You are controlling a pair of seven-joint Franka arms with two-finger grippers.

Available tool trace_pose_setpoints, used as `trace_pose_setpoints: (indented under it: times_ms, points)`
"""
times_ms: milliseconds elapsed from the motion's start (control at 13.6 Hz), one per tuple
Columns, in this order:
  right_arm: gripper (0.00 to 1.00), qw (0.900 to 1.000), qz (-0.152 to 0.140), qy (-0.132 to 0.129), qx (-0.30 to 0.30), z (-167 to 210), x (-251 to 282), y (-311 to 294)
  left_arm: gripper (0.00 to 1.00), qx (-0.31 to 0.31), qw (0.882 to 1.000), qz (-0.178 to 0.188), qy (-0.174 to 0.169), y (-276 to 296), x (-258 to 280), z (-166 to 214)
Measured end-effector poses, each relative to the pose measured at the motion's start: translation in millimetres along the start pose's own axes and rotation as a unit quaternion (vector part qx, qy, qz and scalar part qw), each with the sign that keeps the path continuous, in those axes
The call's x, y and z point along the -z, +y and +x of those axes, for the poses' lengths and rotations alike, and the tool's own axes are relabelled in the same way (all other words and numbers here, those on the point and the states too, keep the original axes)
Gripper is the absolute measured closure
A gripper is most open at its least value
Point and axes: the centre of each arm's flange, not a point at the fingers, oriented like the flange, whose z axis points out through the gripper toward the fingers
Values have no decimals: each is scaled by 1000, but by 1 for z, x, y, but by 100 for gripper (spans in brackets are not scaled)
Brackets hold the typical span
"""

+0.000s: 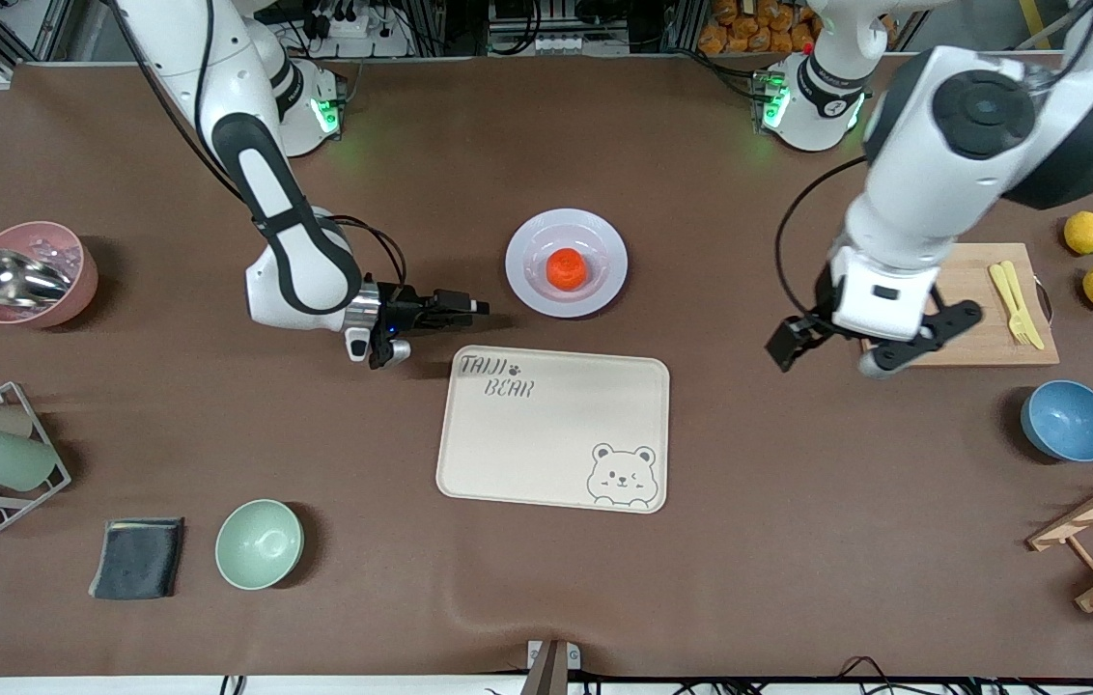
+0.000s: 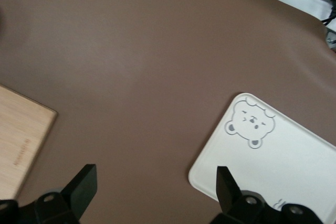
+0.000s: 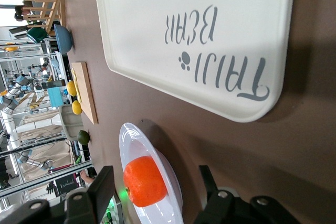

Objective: Place orange and plate with both arms
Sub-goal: 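Withdraw the left gripper while the right gripper approaches the plate rim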

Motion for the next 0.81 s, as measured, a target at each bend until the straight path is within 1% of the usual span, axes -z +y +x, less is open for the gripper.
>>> trace_pose_setpoints:
  times_ms: [73,147,220,440,514,587,807]
  points:
    - [28,1000,5,3,-1,-4,-6,4,0,-11,1000,3,-6,-11,6,10]
    - [32,1000,8,4,-4,-8,-12,8,0,-17,1000,4,-14,-22,12,20]
    - [32,1000,11,3,-7,-13,-20,10,0,-23,1000,3,-21,-35,18,31]
    - [37,1000,12,-6,-11,-25,-36,10,0,-38,999,1,-31,-72,47,60]
    - [38,1000,11,-8,-11,-27,-38,11,0,-38,999,3,-34,-79,57,64]
    - [41,1000,11,-9,-13,-28,-39,12,0,-41,999,4,-35,-83,65,66]
    - [43,1000,19,-3,-20,-37,-47,12,0,-71,997,-5,-35,-92,82,69]
